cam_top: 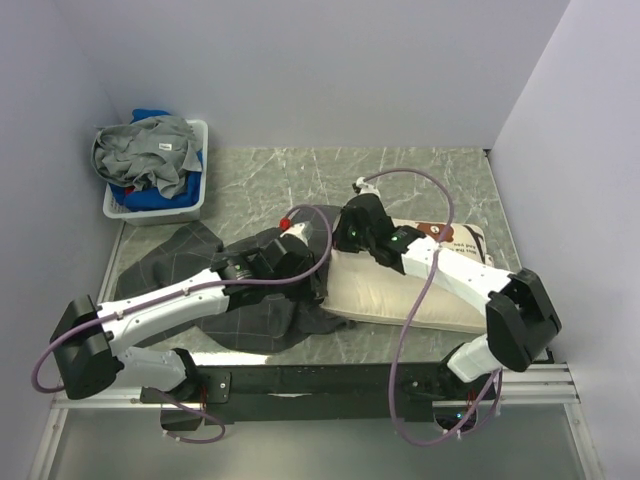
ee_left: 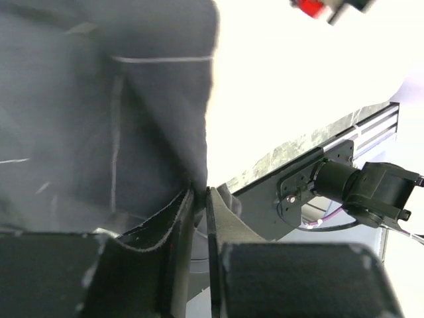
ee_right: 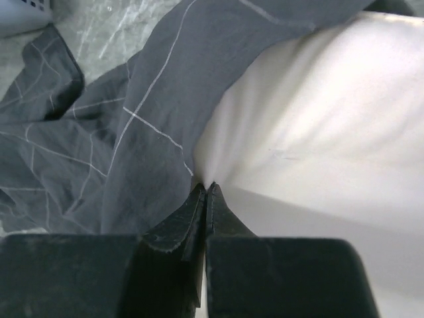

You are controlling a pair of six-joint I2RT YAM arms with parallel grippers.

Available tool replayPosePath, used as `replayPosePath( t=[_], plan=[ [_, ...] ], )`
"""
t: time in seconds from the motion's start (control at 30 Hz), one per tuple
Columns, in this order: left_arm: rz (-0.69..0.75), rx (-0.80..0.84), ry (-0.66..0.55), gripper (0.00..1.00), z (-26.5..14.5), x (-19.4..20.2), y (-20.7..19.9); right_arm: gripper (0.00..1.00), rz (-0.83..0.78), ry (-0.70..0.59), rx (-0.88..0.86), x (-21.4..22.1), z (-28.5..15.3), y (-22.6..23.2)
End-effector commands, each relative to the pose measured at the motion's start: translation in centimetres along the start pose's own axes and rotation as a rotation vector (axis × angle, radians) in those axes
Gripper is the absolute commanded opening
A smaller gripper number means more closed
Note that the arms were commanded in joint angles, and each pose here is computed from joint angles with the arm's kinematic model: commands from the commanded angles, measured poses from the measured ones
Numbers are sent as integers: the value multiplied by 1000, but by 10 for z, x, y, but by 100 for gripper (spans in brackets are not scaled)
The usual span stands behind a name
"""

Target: Put the pillow into the pillowcase

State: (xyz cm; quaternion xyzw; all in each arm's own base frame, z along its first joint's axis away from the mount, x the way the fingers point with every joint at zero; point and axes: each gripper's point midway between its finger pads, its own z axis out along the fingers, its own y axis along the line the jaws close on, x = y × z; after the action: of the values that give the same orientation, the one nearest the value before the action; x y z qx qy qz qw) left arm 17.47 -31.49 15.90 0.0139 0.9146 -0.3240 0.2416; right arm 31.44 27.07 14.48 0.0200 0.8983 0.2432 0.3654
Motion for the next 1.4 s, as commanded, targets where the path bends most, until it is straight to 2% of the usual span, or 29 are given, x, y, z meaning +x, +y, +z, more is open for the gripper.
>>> replayPosePath(
  t=[0.0, 0.03, 0.13, 0.2, 0.3, 0.33, 0.4, 0.43, 0.47, 0.53, 0.63, 0.67, 0.73, 0.77, 0.8, 0.93, 1.0, 1.07, 1.13, 1.23, 1.27, 1.3, 1.37],
  plan=[
    [18, 94, -41, 17, 3, -25, -41, 0, 70, -20, -105, -6, 21, 24],
    [28, 119, -63, 15, -2, -37, -57, 0, 88, 7, -122, 4, 25, 24],
    [23, 113, -122, 15, -10, -57, -65, 0, 99, 21, -111, 20, 28, 12],
    [2, 131, -166, 16, -19, -71, -66, 0, 94, 31, -110, 33, 26, 3],
    [-27, 113, -151, 17, -14, -73, -52, 1, 84, 31, -110, 36, 16, -1],
    [-27, 119, -136, 19, -9, -68, -50, 19, 80, 11, -113, 29, 10, -1],
    [-20, 88, -108, 25, 2, -61, -41, 38, 78, -3, -88, 23, 1, -6],
    [-21, 71, -95, 29, 6, -57, -36, 54, 77, -31, -102, 14, -10, -3],
    [-12, 60, -94, 37, 9, -55, -32, 60, 84, -46, -98, 7, -15, -7],
    [-6, 21, -106, 46, 14, -56, -21, 74, 91, -84, -70, -6, -33, -16],
    [28, -39, -92, 62, 16, -54, -10, 87, 95, -147, 6, -21, -57, -42],
    [43, -81, -111, 71, 13, -57, -2, 89, 97, -169, 32, -26, -63, -51],
    [57, -138, -168, 76, 1, -75, 1, 93, 112, -215, 124, -38, -77, -86],
    [73, -212, -236, 78, -5, -90, 11, 96, 116, -234, 156, -43, -81, -98],
    [88, -283, -230, 79, -10, -90, 23, 97, 133, -261, 218, -53, -87, -123],
    [134, -422, -333, 81, -29, -134, 23, 100, 187, -303, 286, -71, -102, -163],
    [166, -492, -338, 81, -23, -150, 32, 100, 199, -299, 232, -76, -102, -161],
    [207, -461, -318, 77, -15, -166, 24, 97, 195, -277, 135, -75, -99, -144],
    [221, -432, -235, 72, 8, -171, 29, 92, 172, -233, -59, -65, -95, -95],
    [252, -452, -144, 69, 36, -166, 46, 92, 96, -207, -127, -42, -90, -58],
    [260, -453, -110, 67, 47, -161, 51, 92, 54, -160, -176, -18, -86, -38],
    [263, -441, -81, 67, 54, -155, 55, 93, 53, -176, -220, -16, -85, -26],
    [262, -376, -40, 68, 66, -147, 50, 93, 34, -127, -258, 10, -76, -17]
  ],
)
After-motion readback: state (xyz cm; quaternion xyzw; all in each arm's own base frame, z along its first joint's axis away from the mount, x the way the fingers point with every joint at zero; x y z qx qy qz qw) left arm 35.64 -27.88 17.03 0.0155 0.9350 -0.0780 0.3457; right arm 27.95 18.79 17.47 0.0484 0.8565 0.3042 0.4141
